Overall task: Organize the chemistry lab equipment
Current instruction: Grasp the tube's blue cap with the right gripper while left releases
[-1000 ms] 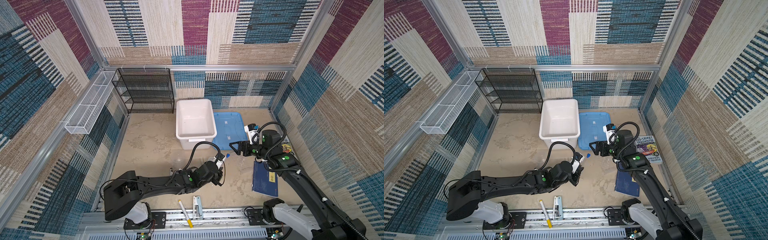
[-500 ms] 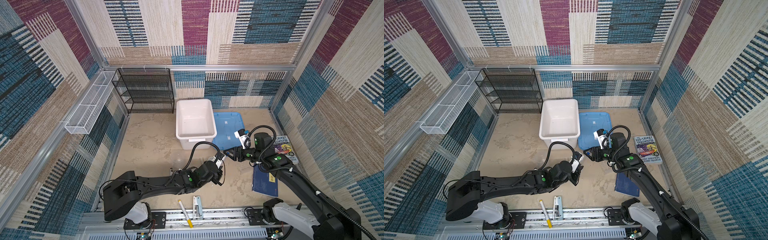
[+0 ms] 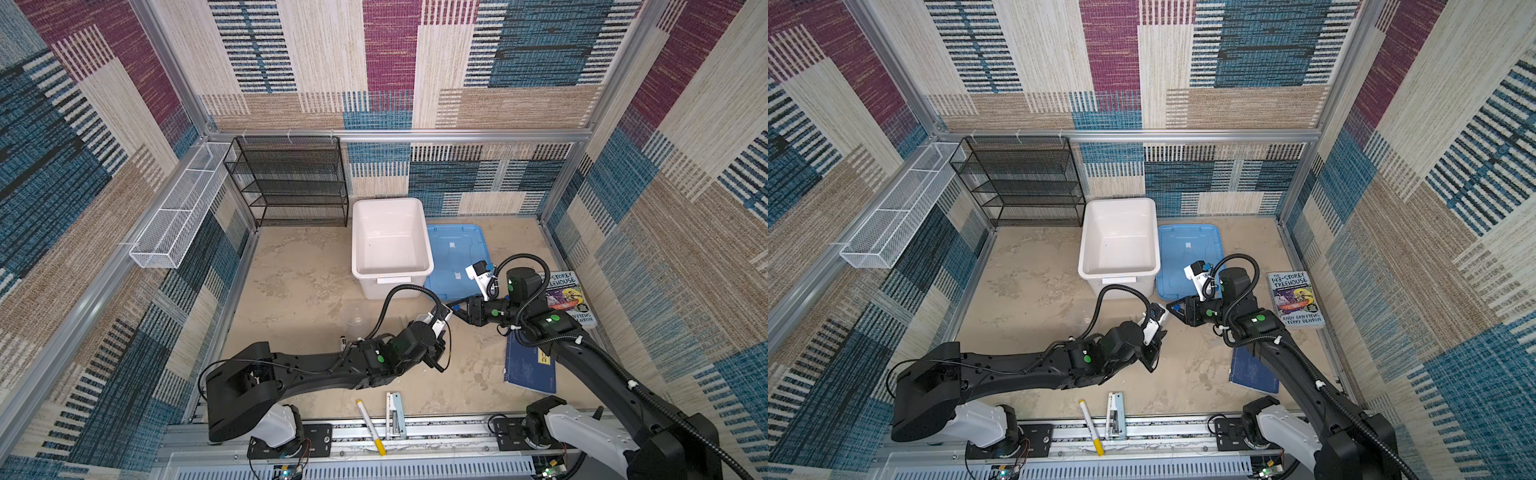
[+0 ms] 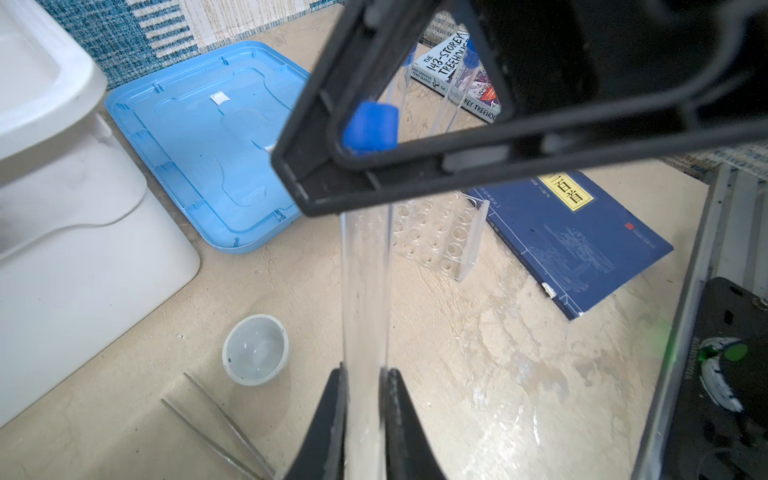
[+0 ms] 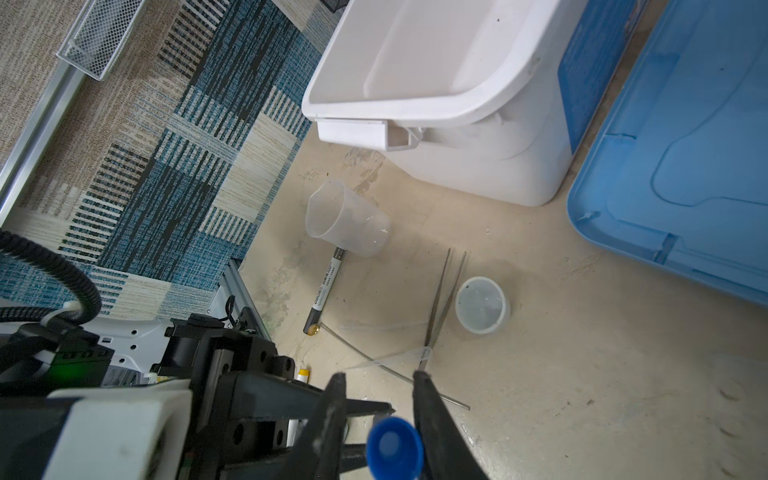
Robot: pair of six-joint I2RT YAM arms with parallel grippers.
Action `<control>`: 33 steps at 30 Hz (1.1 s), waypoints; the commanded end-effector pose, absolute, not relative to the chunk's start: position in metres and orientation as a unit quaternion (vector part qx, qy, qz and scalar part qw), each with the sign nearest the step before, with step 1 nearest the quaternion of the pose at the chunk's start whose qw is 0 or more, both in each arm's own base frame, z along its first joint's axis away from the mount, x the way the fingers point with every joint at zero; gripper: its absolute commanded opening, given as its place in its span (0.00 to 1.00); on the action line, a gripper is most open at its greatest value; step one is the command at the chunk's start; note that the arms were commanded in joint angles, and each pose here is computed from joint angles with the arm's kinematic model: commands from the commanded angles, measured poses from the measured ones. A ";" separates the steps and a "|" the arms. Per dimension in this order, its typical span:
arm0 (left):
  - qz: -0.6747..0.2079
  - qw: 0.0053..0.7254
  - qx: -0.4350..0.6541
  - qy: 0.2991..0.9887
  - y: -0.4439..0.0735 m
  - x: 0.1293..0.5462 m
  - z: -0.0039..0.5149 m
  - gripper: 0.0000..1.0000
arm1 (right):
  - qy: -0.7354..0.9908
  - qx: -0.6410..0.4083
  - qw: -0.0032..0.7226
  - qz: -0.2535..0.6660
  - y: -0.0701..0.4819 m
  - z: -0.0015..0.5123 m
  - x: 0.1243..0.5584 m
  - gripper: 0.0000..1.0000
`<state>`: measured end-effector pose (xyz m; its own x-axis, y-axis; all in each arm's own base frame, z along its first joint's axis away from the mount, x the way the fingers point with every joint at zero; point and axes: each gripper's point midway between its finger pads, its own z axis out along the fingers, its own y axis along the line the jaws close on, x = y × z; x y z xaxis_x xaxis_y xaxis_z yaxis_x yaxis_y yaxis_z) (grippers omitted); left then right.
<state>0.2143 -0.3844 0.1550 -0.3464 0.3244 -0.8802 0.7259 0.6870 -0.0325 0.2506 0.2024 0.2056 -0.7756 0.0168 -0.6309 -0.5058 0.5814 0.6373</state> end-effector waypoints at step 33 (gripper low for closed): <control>-0.308 0.466 0.306 0.771 -0.409 0.206 0.203 0.97 | 0.876 0.008 0.448 0.179 0.099 0.209 0.274 0.14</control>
<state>0.2078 -0.4039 0.1985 -0.3730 0.2033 -0.9053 0.7502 0.6401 -0.1654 0.2653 0.1339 0.2118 -0.6331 0.1234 -0.7642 -0.3172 0.8592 0.4014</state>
